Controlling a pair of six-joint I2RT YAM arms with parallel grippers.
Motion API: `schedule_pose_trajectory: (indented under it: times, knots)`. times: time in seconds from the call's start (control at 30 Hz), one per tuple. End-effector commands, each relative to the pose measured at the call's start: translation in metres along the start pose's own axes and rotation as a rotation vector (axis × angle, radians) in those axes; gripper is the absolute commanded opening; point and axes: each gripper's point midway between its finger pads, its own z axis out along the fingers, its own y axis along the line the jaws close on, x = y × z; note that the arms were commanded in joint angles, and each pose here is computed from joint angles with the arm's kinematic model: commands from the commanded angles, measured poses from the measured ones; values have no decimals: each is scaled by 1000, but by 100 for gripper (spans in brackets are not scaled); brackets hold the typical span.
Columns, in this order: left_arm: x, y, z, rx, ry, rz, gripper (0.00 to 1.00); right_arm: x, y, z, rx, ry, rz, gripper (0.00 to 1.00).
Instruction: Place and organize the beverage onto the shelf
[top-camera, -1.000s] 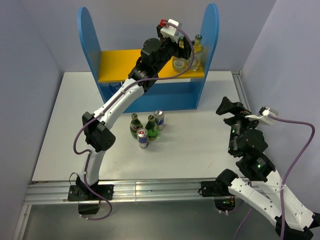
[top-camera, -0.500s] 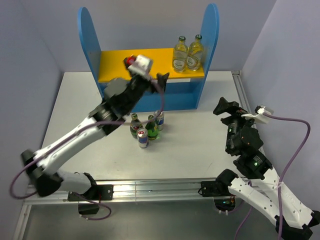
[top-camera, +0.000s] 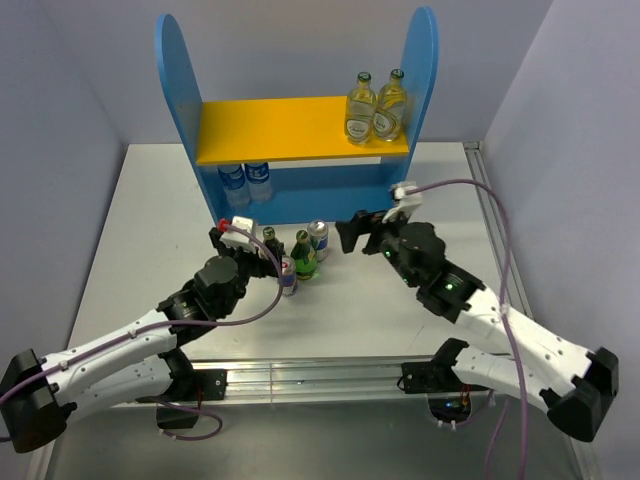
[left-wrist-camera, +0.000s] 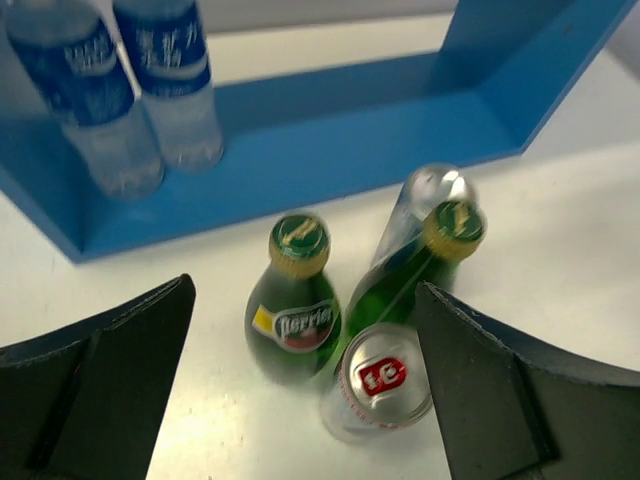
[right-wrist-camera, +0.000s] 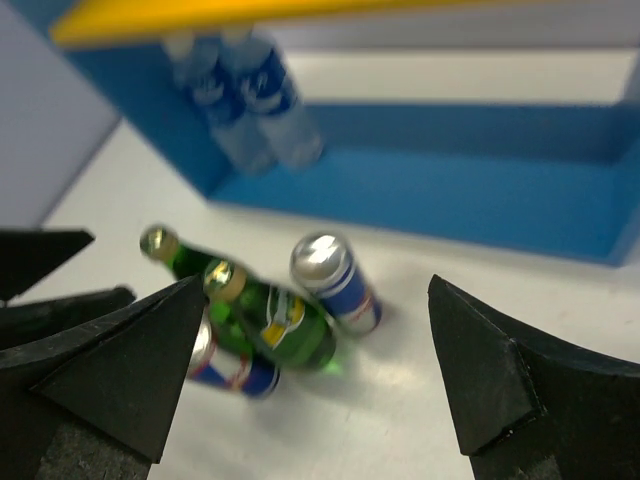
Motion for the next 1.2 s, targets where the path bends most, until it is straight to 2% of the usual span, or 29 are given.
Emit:
schedule_pose_trajectory:
  times: [0.0,0.13,0.43,0.63,0.73,0.93,0.97,1.07,1.17]
  knots:
    - [-5,5,3,-55,-53,-117,98,12,32,10,-128,48,12,100]
    - [18,13,9,-104,-37,-101,98,38,33,22,-108,115,-7,100]
    - [29,19,40,-127,-53,-89,98,67,44,28,-125,177,-23,100]
    - [35,34,64,-157,-53,-76,93,84,63,35,-148,202,-42,100]
    - [33,38,72,-157,-60,-79,87,90,68,41,-146,212,-51,100]
    - [36,43,79,-160,-67,-74,63,95,78,60,-132,197,-59,100]
    - [37,44,79,-165,-68,-75,63,96,78,62,-129,197,-61,100]
    - [40,47,78,-169,-64,-74,47,104,80,73,-117,204,-80,100]
    - [40,49,77,-169,-64,-74,43,106,83,82,-107,200,-83,100]
